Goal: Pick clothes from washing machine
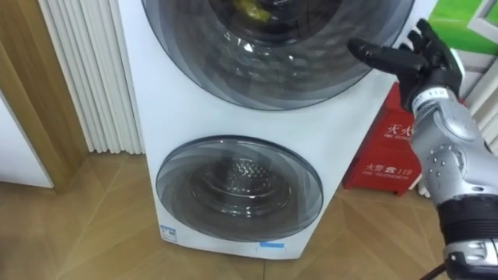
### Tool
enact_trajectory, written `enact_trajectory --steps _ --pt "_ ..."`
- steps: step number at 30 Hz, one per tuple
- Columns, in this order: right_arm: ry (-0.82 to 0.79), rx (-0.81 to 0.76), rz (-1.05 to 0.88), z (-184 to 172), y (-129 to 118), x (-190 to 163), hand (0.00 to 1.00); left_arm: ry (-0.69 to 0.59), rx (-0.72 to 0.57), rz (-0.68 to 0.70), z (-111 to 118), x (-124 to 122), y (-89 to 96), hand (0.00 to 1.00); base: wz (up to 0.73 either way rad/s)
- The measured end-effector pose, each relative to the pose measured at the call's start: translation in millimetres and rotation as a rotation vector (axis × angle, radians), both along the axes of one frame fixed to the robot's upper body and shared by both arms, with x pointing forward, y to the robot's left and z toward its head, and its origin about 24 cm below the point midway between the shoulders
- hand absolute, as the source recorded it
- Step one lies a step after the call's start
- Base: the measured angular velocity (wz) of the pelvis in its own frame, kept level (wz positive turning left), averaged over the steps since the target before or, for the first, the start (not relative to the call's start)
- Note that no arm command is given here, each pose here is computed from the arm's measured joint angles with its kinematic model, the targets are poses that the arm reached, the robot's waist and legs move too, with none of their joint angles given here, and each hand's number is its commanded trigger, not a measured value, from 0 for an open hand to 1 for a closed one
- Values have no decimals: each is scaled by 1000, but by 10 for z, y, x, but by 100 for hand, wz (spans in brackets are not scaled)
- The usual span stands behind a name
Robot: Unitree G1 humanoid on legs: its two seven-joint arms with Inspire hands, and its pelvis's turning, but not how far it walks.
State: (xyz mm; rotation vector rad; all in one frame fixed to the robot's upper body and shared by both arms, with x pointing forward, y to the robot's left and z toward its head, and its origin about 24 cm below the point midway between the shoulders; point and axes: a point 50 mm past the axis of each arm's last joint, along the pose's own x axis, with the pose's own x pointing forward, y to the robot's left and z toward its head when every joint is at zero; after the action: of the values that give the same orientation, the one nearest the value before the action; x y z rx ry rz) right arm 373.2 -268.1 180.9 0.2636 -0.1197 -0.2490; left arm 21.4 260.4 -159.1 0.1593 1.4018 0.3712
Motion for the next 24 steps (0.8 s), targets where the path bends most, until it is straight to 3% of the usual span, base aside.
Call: enact_trajectory --steps 24 --pt "-104 -74 -18 364 114 -80 0 36 27 -46 11 -27 44 0 -1"
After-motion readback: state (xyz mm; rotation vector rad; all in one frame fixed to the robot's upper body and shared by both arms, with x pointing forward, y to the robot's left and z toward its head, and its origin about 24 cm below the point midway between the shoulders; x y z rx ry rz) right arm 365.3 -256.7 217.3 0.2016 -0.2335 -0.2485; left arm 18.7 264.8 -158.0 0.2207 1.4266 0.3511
